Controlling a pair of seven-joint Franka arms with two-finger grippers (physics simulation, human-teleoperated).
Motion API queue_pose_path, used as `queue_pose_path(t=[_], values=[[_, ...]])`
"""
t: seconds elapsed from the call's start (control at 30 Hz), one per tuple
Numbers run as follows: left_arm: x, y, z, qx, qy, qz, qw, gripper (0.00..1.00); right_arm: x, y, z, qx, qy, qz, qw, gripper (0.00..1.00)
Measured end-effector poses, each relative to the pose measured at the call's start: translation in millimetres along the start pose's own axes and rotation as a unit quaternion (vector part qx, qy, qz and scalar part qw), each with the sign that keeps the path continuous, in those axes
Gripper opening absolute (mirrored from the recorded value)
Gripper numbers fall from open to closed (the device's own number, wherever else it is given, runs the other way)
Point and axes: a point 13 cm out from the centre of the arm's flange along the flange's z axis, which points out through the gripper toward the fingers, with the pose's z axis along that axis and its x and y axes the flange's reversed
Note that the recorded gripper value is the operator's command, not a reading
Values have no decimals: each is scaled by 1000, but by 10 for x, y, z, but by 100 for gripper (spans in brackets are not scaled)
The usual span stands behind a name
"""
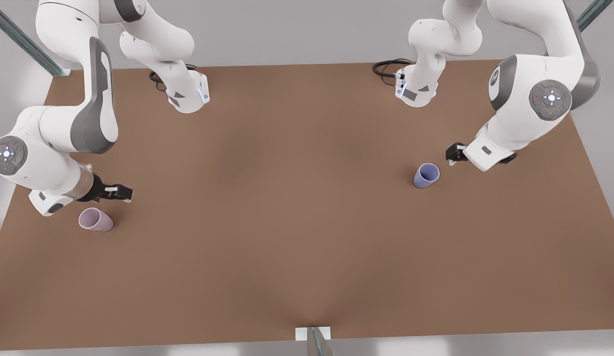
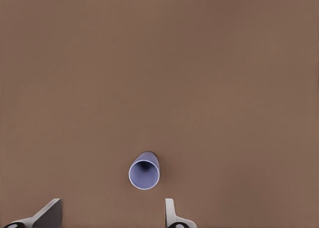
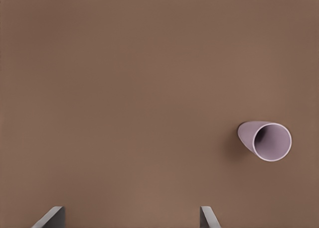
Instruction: Stack the cups, with the pink cup at the bottom and the purple cup at the top
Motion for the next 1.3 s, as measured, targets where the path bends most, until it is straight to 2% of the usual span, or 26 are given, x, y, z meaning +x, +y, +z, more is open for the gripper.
queue_pose_path(t=[0.13,0.4,0.73,0.87,1.3], values=[[-117,3,48,-4,-2,-1,1000,100,-123,9,-35,0,-16,-1,1000,100],[-102,-30,38,2,1,-1,1000,100,-200,-28,111,1,-14,4,1000,100],[-49,-26,69,4,14,-3,1000,100,-18,-1624,1021,-10,36,115,993,100],[-38,-33,77,4,17,-3,1000,100,45,-1796,1357,-16,50,122,991,100],[3,-60,11,4,20,-2,1000,100,56,-2593,2294,-23,47,157,986,100]])
